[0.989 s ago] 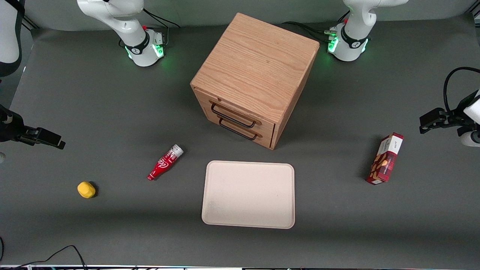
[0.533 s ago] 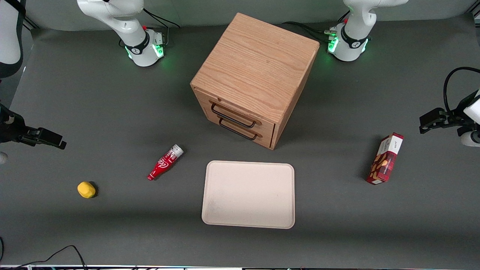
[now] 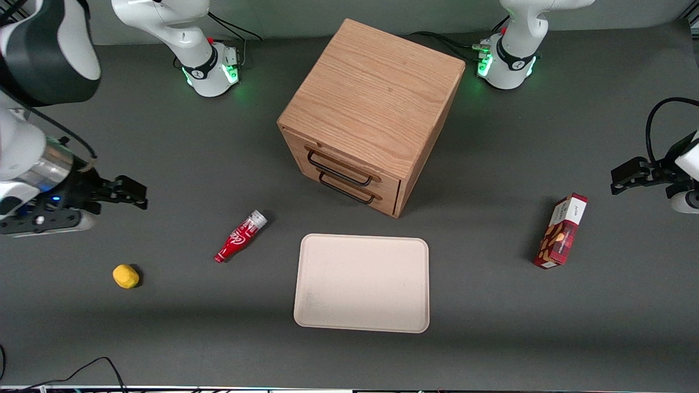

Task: Open upper drawer

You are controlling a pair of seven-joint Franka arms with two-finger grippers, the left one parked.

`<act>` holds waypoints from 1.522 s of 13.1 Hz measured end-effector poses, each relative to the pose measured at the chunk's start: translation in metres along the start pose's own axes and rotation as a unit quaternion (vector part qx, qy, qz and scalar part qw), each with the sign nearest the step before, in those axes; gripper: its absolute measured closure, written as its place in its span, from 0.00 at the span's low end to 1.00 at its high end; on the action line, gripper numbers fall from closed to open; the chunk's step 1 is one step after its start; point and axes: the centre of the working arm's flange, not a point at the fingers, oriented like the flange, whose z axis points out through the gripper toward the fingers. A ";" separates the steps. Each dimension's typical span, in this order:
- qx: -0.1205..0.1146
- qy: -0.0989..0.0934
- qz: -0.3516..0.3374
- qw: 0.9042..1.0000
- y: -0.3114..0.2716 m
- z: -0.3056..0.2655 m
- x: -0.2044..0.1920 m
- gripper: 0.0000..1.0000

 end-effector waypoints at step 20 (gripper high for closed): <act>0.155 -0.010 -0.389 0.908 -0.314 0.131 -0.020 0.00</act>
